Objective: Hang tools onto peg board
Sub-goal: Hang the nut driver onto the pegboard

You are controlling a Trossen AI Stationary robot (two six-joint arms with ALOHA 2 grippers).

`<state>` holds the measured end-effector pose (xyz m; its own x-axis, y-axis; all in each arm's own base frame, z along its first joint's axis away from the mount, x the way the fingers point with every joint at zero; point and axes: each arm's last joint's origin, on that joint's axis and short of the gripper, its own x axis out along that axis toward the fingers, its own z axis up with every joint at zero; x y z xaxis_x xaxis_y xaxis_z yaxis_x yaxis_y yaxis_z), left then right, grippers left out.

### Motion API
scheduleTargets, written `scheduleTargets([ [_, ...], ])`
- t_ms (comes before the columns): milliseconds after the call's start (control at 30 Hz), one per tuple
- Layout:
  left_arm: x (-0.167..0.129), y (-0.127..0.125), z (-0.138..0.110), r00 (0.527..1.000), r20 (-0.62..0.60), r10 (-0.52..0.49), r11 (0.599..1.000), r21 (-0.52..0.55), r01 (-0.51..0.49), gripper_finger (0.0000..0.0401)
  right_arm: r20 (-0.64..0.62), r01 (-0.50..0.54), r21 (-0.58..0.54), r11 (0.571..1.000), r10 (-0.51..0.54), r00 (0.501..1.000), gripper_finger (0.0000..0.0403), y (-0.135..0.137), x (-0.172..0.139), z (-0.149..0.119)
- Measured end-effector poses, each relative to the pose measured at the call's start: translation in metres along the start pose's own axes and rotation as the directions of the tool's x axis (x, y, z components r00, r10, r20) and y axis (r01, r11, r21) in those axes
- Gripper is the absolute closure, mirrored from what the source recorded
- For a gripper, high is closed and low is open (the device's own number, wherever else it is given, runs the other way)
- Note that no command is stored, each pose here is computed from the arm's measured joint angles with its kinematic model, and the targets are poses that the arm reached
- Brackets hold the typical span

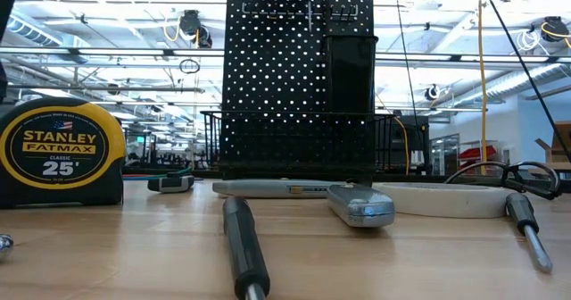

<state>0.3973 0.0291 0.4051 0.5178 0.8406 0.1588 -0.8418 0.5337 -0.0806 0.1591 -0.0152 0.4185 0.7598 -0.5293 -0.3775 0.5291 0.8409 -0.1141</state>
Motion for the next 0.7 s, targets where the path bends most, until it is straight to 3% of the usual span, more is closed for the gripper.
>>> scheduleTargets([
  [700, 0.014, 0.009, -0.002, 1.0, 0.003, -0.008, 1.0, 0.027, 0.007, 0.0361, 0.0, -0.001, -0.008, 1.0, 0.001, 1.0, 0.0181, 0.0, 0.0, 0.0],
])
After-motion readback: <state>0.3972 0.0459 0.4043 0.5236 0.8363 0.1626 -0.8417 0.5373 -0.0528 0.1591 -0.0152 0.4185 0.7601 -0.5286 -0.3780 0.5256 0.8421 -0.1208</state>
